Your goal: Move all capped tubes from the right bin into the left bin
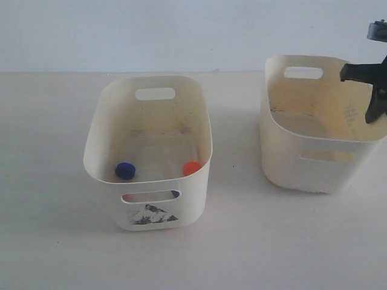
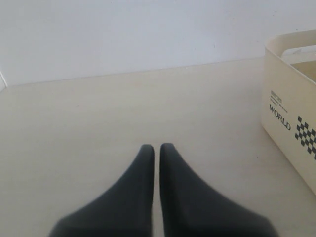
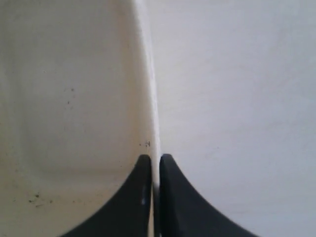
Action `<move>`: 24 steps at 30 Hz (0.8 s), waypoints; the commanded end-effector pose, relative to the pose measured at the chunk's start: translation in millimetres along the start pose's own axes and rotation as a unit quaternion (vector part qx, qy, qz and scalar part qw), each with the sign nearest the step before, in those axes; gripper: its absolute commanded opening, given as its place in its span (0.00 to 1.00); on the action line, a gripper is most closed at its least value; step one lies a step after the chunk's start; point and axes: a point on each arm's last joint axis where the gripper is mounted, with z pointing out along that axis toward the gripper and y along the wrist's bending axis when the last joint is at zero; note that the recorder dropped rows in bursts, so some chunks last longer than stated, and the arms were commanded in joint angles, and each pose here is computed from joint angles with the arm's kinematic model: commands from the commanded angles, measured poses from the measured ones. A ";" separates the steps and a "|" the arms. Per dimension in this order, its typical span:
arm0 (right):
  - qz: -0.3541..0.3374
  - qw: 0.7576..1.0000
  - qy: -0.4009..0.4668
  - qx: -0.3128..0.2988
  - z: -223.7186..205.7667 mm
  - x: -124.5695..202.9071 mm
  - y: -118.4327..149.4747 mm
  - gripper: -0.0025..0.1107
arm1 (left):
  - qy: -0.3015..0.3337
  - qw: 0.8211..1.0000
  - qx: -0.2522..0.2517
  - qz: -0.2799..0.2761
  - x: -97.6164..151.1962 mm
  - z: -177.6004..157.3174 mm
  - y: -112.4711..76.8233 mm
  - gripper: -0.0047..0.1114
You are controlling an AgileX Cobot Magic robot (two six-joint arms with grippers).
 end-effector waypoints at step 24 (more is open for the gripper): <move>-0.182 0.983 0.000 -0.032 -4.1 4.8 3.0 0.07 | -0.010 1.000 0.000 -0.009 -2.6 -0.5 0.0 0.08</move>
